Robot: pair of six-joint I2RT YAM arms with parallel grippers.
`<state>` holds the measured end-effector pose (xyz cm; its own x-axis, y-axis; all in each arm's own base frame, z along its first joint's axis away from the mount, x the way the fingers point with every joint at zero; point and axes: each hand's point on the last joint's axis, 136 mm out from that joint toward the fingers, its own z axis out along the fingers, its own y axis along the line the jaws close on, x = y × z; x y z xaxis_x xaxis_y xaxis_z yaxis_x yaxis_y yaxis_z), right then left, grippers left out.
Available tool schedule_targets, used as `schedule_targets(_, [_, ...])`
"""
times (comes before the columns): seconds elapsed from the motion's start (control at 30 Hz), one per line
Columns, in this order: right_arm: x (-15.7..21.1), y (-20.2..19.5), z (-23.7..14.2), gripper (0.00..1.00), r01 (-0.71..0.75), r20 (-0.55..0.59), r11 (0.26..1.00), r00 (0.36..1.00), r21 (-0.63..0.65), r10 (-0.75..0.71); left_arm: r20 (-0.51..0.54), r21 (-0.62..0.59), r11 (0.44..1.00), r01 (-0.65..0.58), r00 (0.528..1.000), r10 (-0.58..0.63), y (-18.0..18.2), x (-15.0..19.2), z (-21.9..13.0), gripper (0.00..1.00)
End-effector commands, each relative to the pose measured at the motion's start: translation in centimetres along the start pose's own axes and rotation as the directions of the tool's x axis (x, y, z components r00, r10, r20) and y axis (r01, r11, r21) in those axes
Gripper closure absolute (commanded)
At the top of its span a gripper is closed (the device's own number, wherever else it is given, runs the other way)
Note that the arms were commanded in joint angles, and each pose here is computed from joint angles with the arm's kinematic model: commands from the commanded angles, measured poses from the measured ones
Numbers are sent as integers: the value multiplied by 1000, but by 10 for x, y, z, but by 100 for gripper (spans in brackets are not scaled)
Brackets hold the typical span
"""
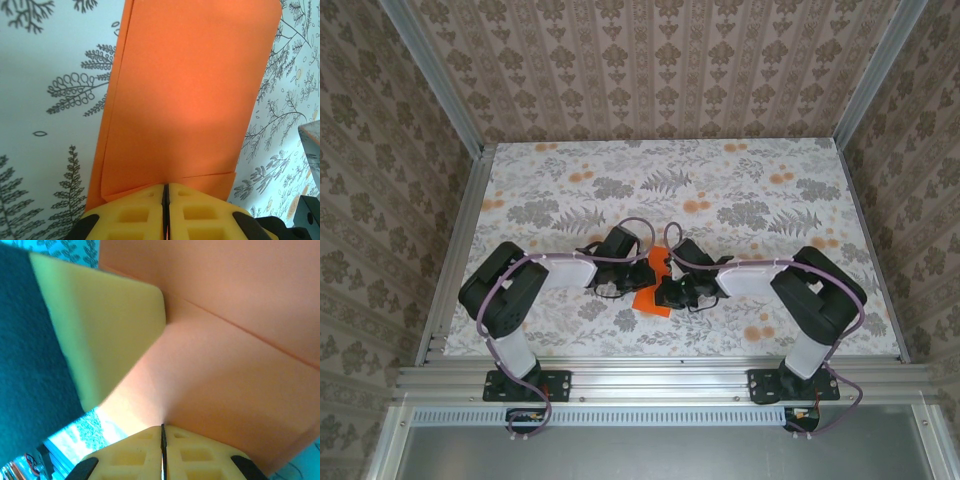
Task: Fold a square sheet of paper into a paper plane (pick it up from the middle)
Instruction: Fold the triangle a second time at the center of the table.
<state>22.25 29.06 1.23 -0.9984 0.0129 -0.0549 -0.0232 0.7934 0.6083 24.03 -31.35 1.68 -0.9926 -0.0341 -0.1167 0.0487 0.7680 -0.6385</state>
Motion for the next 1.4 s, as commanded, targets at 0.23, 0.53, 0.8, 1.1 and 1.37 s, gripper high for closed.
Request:
schedule_targets(0.23, [42, -34, -10, 89, -54, -83, 995, 995, 79, 60, 11, -175, 982, 70, 998, -70, 68, 14, -6, 89])
schedule_targets(0.53, [54, -44, -11, 88, -67, -103, 994, 992, 81, 76, 14, -167, 984, 69, 998, -68, 65, 11, -7, 89])
schedule_targets(0.8, [59, -53, -23, 88, -74, -79, 992, 994, 103, 82, 14, -160, 985, 63, 998, -62, 62, 8, -7, 89])
schedule_targets(1.1, [12, -16, -46, 86, -35, 42, 999, 999, 6, 35, 4, -151, 988, 45, 999, -45, 54, 8, -8, 89])
schedule_targets(1.37, [-12, 16, -23, 86, -17, 4, 997, 1000, -79, 18, -4, -152, 988, 40, 999, -41, 51, 9, -6, 89])
